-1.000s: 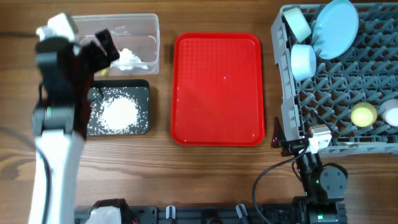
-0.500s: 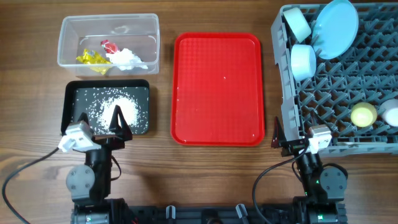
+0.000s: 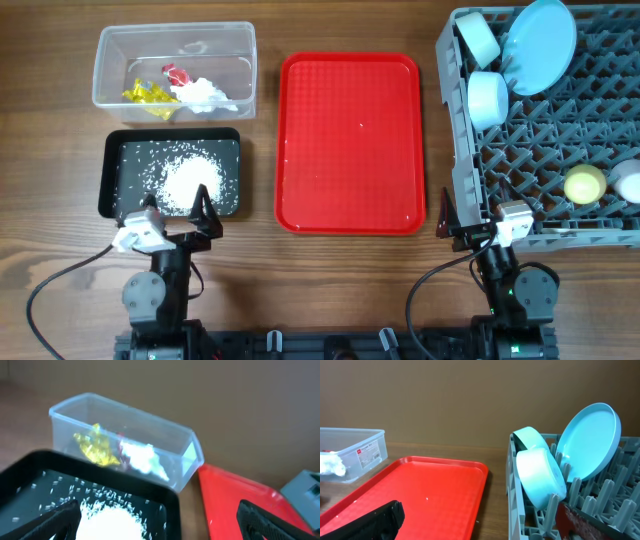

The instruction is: Sort waste into correct bins and load items into the dishwasher rack

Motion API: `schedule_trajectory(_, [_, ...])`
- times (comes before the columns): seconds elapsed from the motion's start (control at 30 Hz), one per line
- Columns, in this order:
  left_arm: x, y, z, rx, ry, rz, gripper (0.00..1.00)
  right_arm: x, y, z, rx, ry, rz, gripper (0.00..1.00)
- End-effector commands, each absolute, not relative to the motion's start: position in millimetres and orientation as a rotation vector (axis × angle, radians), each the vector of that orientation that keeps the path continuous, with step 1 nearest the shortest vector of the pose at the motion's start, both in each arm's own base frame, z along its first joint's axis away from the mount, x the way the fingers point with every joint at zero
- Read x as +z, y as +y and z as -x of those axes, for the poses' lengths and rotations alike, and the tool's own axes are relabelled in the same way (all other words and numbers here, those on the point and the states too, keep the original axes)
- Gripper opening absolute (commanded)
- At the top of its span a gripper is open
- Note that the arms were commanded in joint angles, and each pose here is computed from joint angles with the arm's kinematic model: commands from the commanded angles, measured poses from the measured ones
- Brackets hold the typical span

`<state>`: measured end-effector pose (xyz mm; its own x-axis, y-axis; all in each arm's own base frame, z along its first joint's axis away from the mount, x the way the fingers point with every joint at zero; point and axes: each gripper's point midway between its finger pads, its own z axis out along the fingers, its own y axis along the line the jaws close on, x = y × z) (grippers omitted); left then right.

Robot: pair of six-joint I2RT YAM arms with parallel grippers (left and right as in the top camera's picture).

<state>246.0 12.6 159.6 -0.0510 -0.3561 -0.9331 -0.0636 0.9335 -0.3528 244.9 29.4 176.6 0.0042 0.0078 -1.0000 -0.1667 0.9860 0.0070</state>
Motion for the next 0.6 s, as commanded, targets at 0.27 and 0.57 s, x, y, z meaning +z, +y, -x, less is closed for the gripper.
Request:
schedule_trajectory(0.27, [157.3, 10.9, -245.7, -0.254, 1.616, 0.329, 1.0, 178.5, 33.1, -243.8, 0.167, 1.553, 0.128, 1.0])
schedule_trajectory(0.57, [157.4, 10.9, -245.7, -0.254, 1.616, 0.329, 1.0, 178.5, 33.1, -243.8, 0.167, 1.553, 0.127, 1.0])
